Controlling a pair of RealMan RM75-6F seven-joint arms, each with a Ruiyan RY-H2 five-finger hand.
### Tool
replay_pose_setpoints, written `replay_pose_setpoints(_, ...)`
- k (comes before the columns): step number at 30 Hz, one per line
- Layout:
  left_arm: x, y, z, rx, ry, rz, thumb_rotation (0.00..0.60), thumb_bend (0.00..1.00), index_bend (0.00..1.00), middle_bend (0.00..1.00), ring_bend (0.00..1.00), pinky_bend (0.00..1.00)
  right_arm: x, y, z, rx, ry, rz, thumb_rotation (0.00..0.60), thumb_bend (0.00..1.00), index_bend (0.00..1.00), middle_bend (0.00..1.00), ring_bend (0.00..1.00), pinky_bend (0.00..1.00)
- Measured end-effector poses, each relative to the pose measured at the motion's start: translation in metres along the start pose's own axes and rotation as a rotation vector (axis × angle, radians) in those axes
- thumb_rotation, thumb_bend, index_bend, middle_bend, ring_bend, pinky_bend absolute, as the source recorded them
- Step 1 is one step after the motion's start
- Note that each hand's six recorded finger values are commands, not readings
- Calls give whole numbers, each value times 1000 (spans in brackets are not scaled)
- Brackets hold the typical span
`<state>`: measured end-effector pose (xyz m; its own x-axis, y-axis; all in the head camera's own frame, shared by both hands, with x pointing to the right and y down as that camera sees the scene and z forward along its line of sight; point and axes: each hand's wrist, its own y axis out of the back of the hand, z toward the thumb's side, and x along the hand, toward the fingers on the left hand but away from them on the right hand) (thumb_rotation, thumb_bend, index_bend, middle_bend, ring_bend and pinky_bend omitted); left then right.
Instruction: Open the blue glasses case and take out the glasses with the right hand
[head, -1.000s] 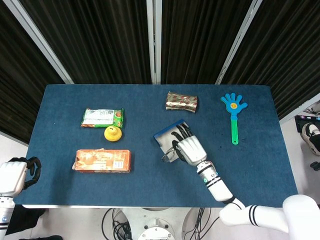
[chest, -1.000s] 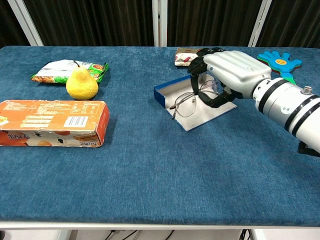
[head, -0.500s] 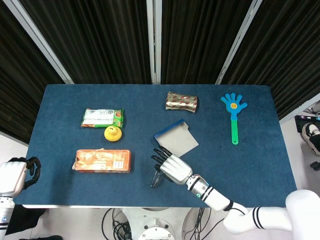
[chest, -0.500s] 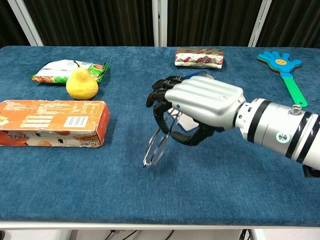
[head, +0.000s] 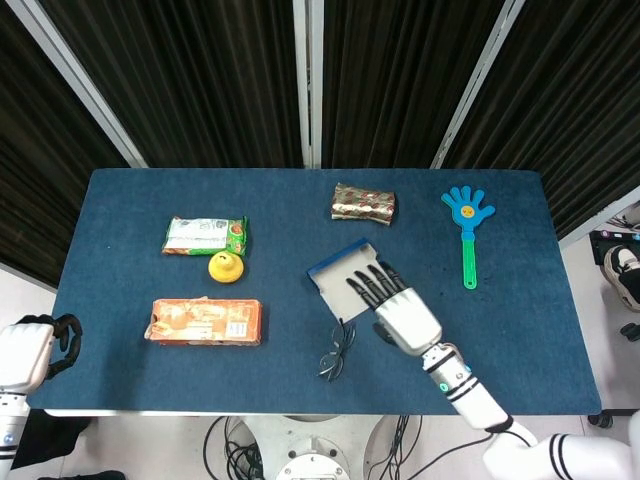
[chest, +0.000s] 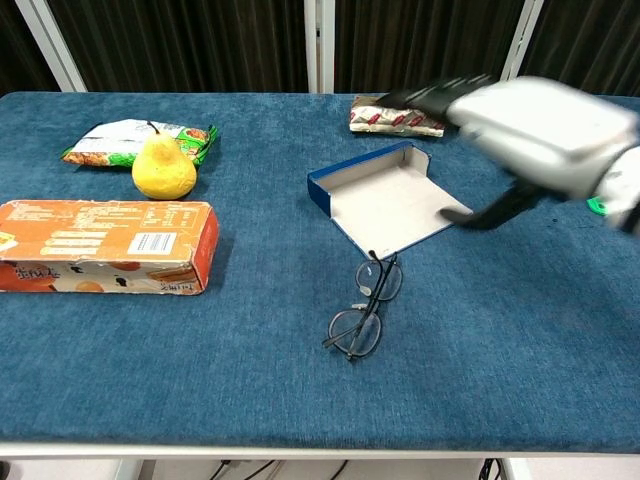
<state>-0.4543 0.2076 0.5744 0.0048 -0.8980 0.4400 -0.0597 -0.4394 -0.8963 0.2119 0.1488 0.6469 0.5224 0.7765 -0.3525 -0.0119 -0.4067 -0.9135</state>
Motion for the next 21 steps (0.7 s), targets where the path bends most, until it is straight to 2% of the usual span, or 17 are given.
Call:
replay_pose_setpoints(6,0,0,0,6,1,4,600,359,689,689,522,475,56,35,-58,-1,-187,-103,600,244,6,103,0,0)
replay_pose_setpoints(11,-1,0,1,8,2,7,600,359,689,689,523,475,116,54,-93,-32,-324,-149,600,244,7,96,0,0)
replay_pose_setpoints(15,-1,0,1,12,2,10,600,359,689,689,522,475,154,56,-107,-70,-395,-136,600,244,8,80,0,0)
replay_pose_setpoints(21,-1,0,1,16,3,14,600,359,690,689,523,475,186,53,-115,-144,-424,-85,600,246,0,66,0,0)
